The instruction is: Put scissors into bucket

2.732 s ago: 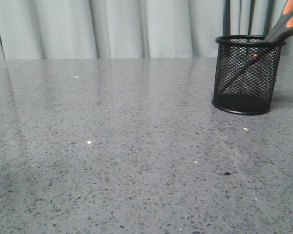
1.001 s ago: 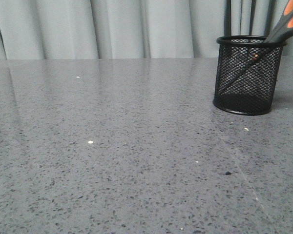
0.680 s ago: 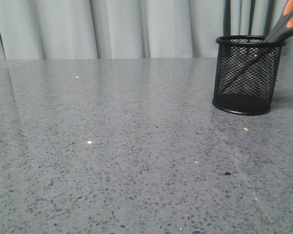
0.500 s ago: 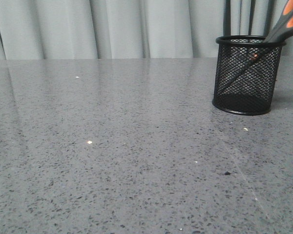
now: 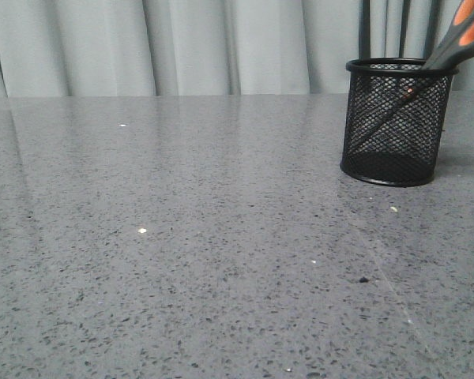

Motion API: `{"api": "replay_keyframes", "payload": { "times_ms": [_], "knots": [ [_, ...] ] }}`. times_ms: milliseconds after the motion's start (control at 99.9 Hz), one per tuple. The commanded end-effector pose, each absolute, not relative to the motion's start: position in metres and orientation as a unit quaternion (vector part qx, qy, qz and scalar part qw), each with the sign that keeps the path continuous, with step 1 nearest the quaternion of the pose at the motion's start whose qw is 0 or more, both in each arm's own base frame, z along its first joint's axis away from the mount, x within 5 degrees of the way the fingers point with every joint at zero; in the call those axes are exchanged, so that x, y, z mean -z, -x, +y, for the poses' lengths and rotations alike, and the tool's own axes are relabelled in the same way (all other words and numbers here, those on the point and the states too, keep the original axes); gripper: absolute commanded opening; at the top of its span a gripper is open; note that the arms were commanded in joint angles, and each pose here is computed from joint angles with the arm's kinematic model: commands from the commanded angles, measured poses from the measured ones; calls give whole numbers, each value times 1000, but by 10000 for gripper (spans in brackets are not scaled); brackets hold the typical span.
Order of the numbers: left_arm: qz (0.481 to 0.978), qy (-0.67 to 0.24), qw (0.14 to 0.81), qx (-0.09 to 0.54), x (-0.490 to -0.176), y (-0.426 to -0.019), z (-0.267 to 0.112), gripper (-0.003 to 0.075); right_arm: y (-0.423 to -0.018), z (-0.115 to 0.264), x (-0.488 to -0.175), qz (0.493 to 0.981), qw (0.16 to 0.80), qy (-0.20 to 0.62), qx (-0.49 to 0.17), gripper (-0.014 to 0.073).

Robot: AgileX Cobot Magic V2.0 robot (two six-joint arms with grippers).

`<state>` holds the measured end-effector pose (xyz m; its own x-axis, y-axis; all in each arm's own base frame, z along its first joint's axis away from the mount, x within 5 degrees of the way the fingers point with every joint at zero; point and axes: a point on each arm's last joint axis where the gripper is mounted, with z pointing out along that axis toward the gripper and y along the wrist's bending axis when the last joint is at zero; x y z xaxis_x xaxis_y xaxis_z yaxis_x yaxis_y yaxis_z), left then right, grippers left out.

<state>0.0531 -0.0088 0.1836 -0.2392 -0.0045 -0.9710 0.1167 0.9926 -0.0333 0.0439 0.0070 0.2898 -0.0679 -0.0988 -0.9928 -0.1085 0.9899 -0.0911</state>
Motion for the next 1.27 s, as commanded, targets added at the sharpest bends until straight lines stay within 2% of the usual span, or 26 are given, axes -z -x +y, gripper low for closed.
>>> {"api": "replay_keyframes", "payload": {
  "times_ms": [0, 210, 300, 410, 1261],
  "knots": [
    [777, -23, 627, 56, -175, -53, -8, -20, -52, 1, -283, 683, 729, 35, 22, -48],
    [777, -23, 627, 56, -175, -53, -8, -20, -58, -1, -213, 652, 758, -2, 14, -48],
    [777, -23, 627, 56, -175, -53, -8, -20, -54, -2, -199, 721, 693, -3, 19, -48],
    [777, -23, 627, 56, -175, -53, -8, -20, -53, -3, -183, 766, 642, -14, 26, -48],
    [777, -23, 627, 56, -175, -53, -8, -19, -53, -3, -182, 772, 635, -16, 29, -48]
  ]
}}
